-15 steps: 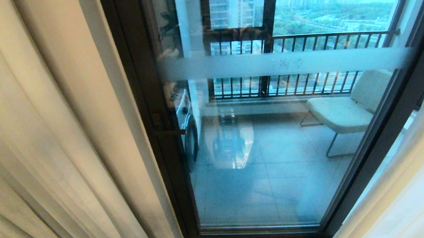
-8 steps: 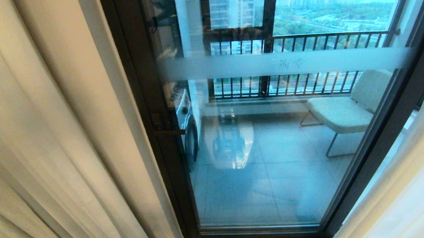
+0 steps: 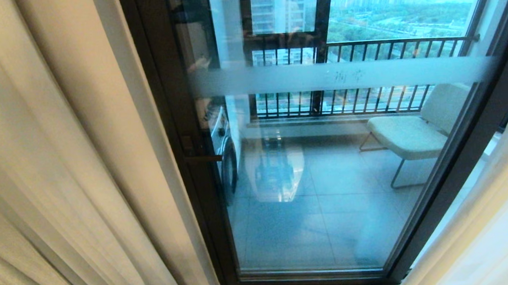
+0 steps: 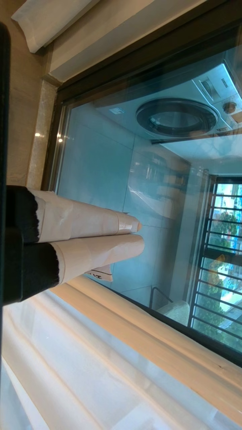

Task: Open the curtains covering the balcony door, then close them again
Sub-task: Close the inner curtains on both sides

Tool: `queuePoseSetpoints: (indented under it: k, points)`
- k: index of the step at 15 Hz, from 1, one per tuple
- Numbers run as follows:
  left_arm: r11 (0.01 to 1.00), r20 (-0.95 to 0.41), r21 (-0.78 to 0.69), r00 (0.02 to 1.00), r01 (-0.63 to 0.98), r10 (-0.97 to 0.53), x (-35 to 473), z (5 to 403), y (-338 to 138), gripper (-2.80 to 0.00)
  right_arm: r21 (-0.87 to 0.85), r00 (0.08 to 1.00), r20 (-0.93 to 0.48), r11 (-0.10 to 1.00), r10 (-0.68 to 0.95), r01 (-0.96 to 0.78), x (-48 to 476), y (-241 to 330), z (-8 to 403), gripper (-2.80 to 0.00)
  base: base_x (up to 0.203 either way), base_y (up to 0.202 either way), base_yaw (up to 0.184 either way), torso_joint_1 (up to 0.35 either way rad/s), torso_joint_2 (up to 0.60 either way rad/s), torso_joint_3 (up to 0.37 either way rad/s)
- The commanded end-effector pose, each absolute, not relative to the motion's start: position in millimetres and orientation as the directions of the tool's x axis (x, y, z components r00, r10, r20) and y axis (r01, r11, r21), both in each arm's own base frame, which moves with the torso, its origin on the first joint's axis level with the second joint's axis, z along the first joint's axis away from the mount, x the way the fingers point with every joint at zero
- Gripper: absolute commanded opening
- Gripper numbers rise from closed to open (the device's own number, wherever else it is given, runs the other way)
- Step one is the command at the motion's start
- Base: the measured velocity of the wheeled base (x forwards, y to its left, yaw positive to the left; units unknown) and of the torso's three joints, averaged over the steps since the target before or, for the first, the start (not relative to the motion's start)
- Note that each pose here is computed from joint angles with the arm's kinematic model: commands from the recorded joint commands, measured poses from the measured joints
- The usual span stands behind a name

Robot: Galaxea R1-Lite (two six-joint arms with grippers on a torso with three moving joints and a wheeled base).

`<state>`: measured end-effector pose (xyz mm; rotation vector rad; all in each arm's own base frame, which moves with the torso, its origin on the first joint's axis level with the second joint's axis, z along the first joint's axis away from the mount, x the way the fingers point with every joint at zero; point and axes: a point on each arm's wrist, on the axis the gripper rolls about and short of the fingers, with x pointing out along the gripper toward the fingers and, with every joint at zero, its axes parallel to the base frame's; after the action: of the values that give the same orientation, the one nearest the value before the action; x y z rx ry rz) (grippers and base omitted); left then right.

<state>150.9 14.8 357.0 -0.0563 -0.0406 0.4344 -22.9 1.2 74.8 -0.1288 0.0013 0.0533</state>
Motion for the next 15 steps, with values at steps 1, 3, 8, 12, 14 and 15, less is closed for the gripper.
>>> queuePoseSetpoints:
  k: [1,3,8,12,14,15]
  points:
    - [0.881,-0.01,-0.047,0.882,-0.471,0.471,183.9,349.8,21.6,0.0,-0.13,0.998,-0.006,0.99,0.055,-0.055,-22.8,1.2,74.9,-2.8,0.0,0.0,0.0,0.0,0.0,0.0]
    - [0.862,-0.005,-0.049,0.864,-0.504,0.504,197.9,348.2,26.0,0.0,-0.13,0.999,-0.006,0.99,0.054,-0.054,-22.8,1.2,74.9,-2.8,0.0,0.0,0.0,0.0,0.0,0.0]
    - [0.827,0.035,-0.05,0.827,-0.56,0.562,229.3,344.1,42.9,0.0,-0.13,0.999,-0.006,0.99,0.054,-0.054,-22.8,1.2,74.9,-2.8,0.0,0.0,0.0,0.0,0.0,0.0]
    - [0.8,0.038,-0.059,0.8,-0.597,0.599,253.2,337.0,59.3,0.0,-0.13,0.999,-0.006,0.99,0.054,-0.054,-22.8,1.2,74.9,-2.8,0.0,0.0,0.0,0.0,0.0,0.0]
    - [0.794,0.049,-0.079,0.793,-0.603,0.607,265.9,335.4,65.2,0.0,-0.13,0.999,-0.006,0.99,0.054,-0.054,-22.8,1.2,74.9,-2.8,0.0,0.0,0.0,0.0,0.0,0.0]
    - [0.793,0.048,-0.088,0.792,-0.603,0.608,272.8,334.1,67.4,0.0,-0.13,0.999,-0.006,0.99,0.054,-0.054,-22.8,1.2,74.9,-2.8,0.0,0.0,0.0,0.0,0.0,0.0]
